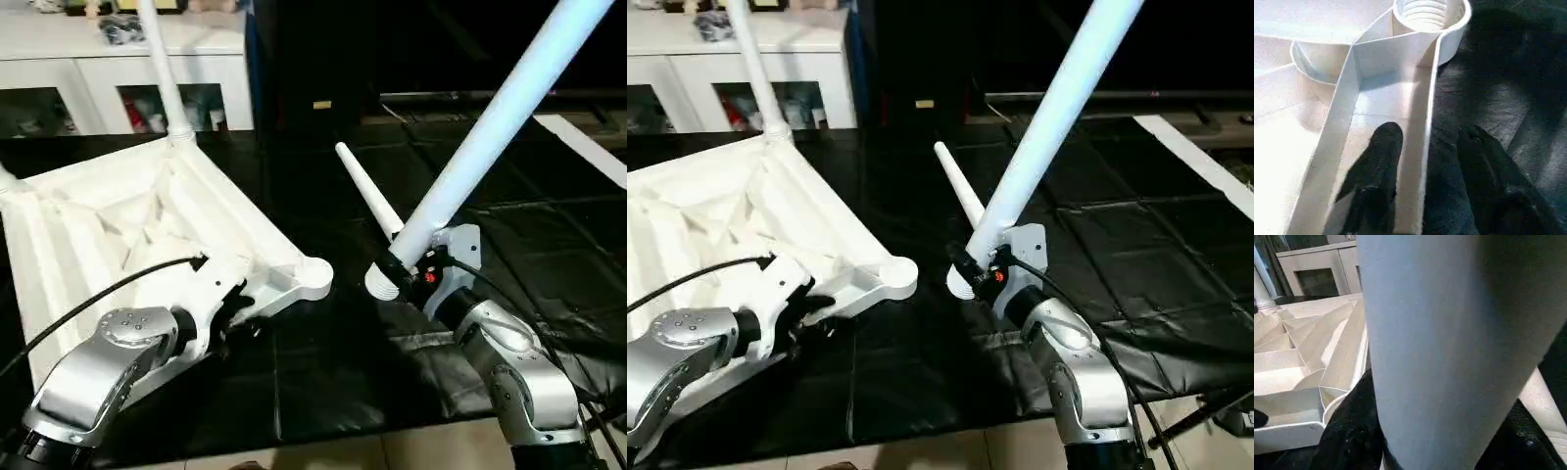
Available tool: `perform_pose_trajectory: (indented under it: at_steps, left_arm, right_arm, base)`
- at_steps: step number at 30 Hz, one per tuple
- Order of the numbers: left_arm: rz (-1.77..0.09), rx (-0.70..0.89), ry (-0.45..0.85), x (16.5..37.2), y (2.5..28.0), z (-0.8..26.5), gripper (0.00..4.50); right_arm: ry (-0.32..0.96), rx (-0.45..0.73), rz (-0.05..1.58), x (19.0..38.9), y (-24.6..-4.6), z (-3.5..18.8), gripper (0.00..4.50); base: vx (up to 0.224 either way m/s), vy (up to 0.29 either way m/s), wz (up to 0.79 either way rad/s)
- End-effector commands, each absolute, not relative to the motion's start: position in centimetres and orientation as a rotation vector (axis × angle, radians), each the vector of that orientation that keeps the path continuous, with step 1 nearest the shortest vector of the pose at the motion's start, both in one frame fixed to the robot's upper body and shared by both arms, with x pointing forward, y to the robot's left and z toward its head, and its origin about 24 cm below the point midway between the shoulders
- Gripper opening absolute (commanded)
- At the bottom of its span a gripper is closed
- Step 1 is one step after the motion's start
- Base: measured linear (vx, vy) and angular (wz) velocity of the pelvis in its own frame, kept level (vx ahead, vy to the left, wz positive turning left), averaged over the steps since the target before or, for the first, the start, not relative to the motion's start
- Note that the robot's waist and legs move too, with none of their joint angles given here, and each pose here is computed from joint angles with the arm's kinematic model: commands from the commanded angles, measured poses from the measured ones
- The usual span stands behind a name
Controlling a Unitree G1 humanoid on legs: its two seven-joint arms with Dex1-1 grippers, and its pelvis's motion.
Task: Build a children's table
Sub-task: Insert table leg to table base
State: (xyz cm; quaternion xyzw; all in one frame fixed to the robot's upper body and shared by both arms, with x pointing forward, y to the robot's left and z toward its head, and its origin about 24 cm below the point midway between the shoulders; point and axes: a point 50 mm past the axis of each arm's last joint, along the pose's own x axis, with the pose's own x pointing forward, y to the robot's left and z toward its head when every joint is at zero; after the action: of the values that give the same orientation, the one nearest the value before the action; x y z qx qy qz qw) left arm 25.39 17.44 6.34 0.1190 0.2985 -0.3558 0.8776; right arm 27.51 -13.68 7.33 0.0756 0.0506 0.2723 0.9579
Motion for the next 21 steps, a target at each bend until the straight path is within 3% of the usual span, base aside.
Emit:
perform_pose_trajectory:
  at_steps: [1, 14, 19, 21]
  left_arm:
    - [-0.686, 0.256, 0.638, 25.8, 18.0, 6.3, 1.61]
    - [-0.681, 0.278, 0.684, 26.0, 18.2, 6.0, 0.65]
    - [-0.746, 0.321, 0.671, 25.9, 18.0, 5.8, 0.14]
    - [-0.834, 0.345, 0.659, 25.8, 17.8, 5.6, 0.02]
  right_arm:
    - [0.056, 0.148, 0.594, 27.7, -13.2, 8.6, 1.91]
    - [-0.056, 0.175, 0.629, 28.4, -12.8, 9.8, 1.91]
    - [-0.058, 0.136, 0.678, 29.0, -12.5, 9.7, 1.91]
    - [0.006, 0.144, 0.732, 29.3, -12.0, 9.2, 1.91]
  base:
    - [0.0, 0.0, 0.0]
    - [0.0, 0.0, 0.0]
    - [0.0, 0.0, 0.0]
    - [0.0, 0.0, 0.0]
